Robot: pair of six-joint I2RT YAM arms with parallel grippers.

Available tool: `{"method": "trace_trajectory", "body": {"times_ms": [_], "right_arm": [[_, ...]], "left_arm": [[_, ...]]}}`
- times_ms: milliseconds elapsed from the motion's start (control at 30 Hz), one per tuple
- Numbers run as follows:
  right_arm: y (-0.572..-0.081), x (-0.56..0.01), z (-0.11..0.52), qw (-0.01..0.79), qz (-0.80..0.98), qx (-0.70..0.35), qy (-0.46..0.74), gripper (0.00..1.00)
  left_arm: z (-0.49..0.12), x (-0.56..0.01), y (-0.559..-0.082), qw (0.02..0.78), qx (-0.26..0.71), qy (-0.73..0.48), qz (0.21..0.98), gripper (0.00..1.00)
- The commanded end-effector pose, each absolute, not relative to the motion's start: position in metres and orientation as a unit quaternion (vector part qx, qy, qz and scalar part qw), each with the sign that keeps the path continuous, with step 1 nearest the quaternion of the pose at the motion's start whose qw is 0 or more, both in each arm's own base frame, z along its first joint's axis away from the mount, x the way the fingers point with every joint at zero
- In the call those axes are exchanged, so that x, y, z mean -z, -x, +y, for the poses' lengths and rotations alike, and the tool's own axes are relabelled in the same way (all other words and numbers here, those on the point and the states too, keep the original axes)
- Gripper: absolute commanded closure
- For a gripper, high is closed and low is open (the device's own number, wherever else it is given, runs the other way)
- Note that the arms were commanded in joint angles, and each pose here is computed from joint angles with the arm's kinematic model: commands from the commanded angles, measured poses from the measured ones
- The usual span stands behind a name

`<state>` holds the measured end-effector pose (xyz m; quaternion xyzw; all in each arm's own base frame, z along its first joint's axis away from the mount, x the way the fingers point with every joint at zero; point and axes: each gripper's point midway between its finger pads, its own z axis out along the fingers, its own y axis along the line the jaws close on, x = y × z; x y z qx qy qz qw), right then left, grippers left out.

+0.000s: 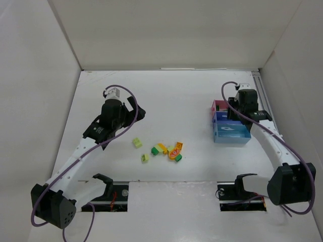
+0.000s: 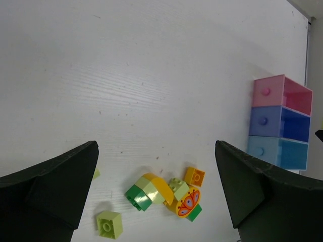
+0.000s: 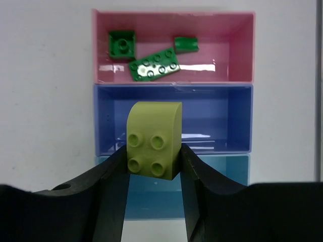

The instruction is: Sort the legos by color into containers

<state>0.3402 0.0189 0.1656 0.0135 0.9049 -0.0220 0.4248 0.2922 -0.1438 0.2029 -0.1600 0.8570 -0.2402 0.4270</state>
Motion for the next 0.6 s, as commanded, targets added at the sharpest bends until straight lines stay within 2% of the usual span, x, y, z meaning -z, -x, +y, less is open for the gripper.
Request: {"method": "trace_trajectory", "body": {"times_ms": [0,300,433,467,533,567], "right_arm": [[-0.327,-0.148,0.001,0.383,0.921,0.043,-0.049,0.89],[-0.339,-0.126,0.002,0.365,0.929,0.039,-0.041,0.86],[-0.343,-0.117,-0.001,0.358,0.931,0.049,-0.044,0.77],[-0.344,-0.117,-0.001,0.358,0.931,0.049,-0.044,0.71],[-0.346,-0.109,-0.001,0.351,0.934,0.050,-0.044,0.71],[-0.349,-0.113,0.000,0.355,0.932,0.048,-0.049,0.67]], "left_arm": [[-0.144,-0.213,-0.294,0.443,0.252,0.160,0.845,0.00],[-0.147,-0.201,-0.292,0.426,0.250,0.157,0.855,0.00],[-0.152,-0.196,-0.289,0.419,0.262,0.148,0.857,0.00],[-0.155,-0.194,-0.288,0.414,0.269,0.150,0.857,0.00],[-0.156,-0.190,-0.286,0.408,0.271,0.148,0.859,0.00],[-0.156,-0.187,-0.287,0.404,0.269,0.148,0.862,0.00]]}}
